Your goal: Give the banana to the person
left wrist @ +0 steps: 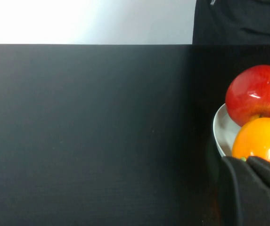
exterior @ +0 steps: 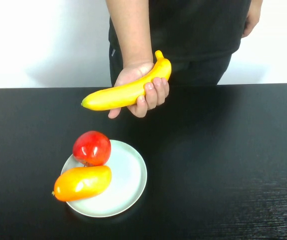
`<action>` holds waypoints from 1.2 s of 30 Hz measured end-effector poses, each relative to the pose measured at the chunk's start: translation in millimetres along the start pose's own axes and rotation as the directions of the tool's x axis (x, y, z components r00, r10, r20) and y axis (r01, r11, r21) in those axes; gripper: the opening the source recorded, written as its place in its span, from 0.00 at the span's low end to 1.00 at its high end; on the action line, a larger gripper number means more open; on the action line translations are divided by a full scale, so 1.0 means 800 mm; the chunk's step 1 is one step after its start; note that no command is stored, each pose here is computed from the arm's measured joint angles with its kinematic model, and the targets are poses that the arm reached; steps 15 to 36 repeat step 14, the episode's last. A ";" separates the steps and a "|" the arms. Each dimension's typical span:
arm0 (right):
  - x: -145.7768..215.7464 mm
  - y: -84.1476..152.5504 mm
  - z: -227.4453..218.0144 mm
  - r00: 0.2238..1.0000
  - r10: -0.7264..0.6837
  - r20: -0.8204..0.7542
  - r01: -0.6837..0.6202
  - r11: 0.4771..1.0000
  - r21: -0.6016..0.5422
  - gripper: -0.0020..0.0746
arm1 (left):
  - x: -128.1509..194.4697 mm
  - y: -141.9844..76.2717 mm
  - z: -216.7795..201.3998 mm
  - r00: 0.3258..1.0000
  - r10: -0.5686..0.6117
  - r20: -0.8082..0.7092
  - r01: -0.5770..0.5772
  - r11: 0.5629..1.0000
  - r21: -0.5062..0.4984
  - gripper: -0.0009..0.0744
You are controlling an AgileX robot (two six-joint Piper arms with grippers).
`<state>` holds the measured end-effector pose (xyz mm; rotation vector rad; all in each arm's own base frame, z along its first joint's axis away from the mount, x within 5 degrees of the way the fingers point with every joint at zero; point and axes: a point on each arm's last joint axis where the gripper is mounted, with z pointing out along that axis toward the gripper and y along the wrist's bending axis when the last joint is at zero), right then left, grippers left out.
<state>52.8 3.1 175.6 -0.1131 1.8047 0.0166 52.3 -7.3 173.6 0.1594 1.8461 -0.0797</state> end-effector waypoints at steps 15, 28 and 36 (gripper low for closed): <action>0.000 0.000 0.000 1.000 0.000 0.000 0.000 1.000 0.000 0.01 | 0.000 0.000 0.000 1.000 0.011 -0.001 -0.011 1.000 -0.003 0.01; 0.000 0.000 0.000 1.000 0.000 0.000 0.000 1.000 0.000 0.01 | 0.000 0.000 0.000 1.000 0.011 -0.001 -0.011 1.000 -0.003 0.01; 0.000 0.000 0.000 1.000 0.000 0.000 0.000 1.000 0.000 0.01 | 0.000 0.000 0.000 1.000 0.011 -0.001 -0.011 1.000 -0.003 0.01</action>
